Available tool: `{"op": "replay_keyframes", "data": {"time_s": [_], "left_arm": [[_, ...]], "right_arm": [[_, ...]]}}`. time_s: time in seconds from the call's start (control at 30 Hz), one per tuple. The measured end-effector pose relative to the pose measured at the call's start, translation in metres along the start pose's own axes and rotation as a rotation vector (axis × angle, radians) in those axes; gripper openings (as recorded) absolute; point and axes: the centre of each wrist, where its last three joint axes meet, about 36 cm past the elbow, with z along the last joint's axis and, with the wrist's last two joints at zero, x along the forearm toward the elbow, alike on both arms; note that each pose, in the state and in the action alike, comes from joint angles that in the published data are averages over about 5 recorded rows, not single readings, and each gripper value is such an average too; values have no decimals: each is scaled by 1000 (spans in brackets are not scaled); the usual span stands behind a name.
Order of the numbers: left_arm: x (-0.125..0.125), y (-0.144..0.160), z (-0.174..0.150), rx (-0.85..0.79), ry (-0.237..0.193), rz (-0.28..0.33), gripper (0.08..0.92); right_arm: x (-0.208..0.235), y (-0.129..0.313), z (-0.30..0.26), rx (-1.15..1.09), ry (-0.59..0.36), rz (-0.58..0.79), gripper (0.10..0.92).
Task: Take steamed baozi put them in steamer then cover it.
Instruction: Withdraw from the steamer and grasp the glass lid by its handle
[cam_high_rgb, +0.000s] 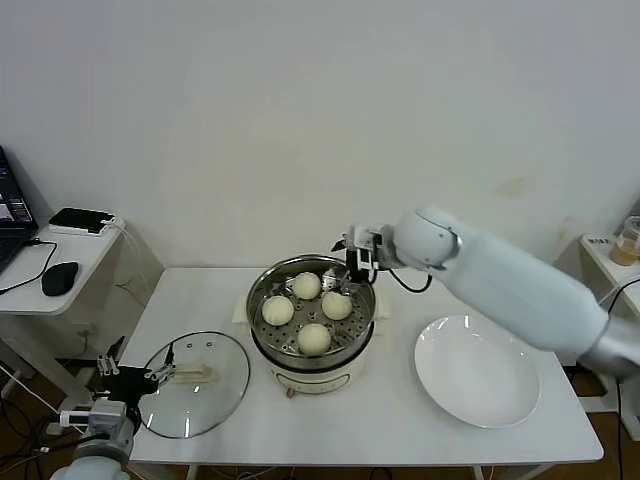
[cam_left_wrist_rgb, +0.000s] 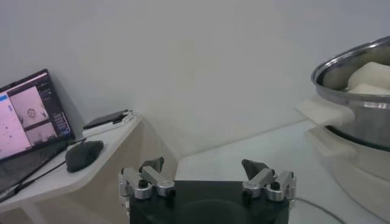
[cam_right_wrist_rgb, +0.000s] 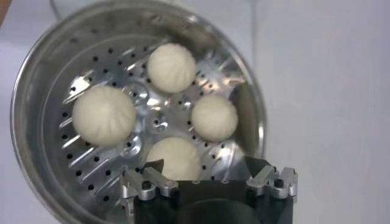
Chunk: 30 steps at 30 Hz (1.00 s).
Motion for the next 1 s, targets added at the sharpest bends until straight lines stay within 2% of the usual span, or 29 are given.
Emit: {"op": "replay_keyframes", "data": {"time_s": [0.37,0.57,0.77,1.0], "left_arm": [[-4,-12,8,39,-57,-14,823],[-8,-17,15,18,-90,-30,823],[-12,-13,34,-146,-126,-73,823],[-13,8,65,-535,-176,-128,823]], "right_arm": [[31,81,71,-227,-315,412,823],[52,135,113,-393,-434,629,823],[76,197,151,-573,-428,815,823],[105,258,178,-707,-324,971,823]]}}
